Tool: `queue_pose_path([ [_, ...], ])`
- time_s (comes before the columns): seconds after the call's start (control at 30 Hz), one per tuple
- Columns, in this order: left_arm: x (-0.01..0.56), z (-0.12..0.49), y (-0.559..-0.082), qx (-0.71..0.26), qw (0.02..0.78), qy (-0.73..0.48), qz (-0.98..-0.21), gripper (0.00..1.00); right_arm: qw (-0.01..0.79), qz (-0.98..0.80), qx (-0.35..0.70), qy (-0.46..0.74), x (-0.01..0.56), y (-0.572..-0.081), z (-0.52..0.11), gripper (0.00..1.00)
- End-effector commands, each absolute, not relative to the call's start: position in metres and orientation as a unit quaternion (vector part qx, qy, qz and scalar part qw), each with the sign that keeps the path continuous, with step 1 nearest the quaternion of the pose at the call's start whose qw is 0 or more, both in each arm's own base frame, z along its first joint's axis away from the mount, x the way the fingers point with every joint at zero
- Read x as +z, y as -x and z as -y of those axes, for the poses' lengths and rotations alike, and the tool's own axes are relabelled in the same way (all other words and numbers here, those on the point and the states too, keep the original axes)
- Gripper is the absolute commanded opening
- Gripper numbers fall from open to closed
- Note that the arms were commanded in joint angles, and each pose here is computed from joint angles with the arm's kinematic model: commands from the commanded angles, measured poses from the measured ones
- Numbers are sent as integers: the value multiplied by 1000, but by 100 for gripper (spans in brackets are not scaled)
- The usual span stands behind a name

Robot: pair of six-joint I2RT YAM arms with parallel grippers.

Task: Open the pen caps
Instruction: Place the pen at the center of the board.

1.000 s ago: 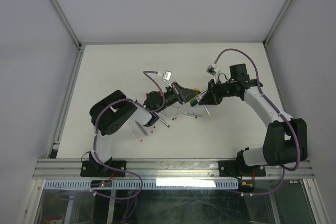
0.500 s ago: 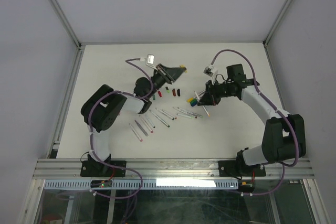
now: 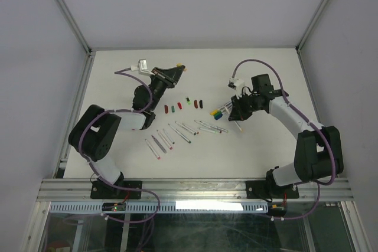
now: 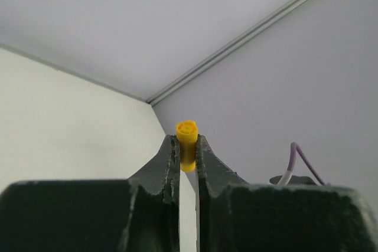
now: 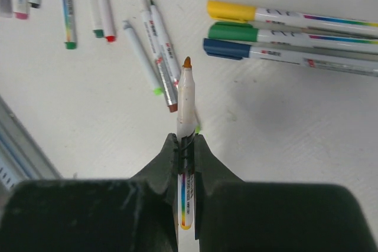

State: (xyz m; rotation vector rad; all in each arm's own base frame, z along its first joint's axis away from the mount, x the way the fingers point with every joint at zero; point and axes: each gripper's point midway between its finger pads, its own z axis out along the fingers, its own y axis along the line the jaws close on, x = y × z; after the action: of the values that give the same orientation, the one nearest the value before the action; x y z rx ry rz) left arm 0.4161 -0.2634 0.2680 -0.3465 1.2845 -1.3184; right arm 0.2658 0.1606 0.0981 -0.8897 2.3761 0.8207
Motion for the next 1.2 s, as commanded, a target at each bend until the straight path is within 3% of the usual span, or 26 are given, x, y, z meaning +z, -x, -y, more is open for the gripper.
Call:
queue_pose_path([
  [0.0, 261, 266, -395, -546, 576, 130, -594, 0, 266, -875, 194, 356, 86, -293, -140, 2],
  [0.37, 226, 276, -358, -478, 545, 98, -681, 0, 195, -881, 142, 408, 46, -282, -142, 8],
  [0.6, 196, 291, -361, -446, 493, 128, -736, 0, 168, -886, 134, 412, 34, -276, -140, 11],
  [1.17, 167, 332, -362, -428, 451, 118, -774, 0, 159, -893, 130, 400, 32, -275, -139, 32],
])
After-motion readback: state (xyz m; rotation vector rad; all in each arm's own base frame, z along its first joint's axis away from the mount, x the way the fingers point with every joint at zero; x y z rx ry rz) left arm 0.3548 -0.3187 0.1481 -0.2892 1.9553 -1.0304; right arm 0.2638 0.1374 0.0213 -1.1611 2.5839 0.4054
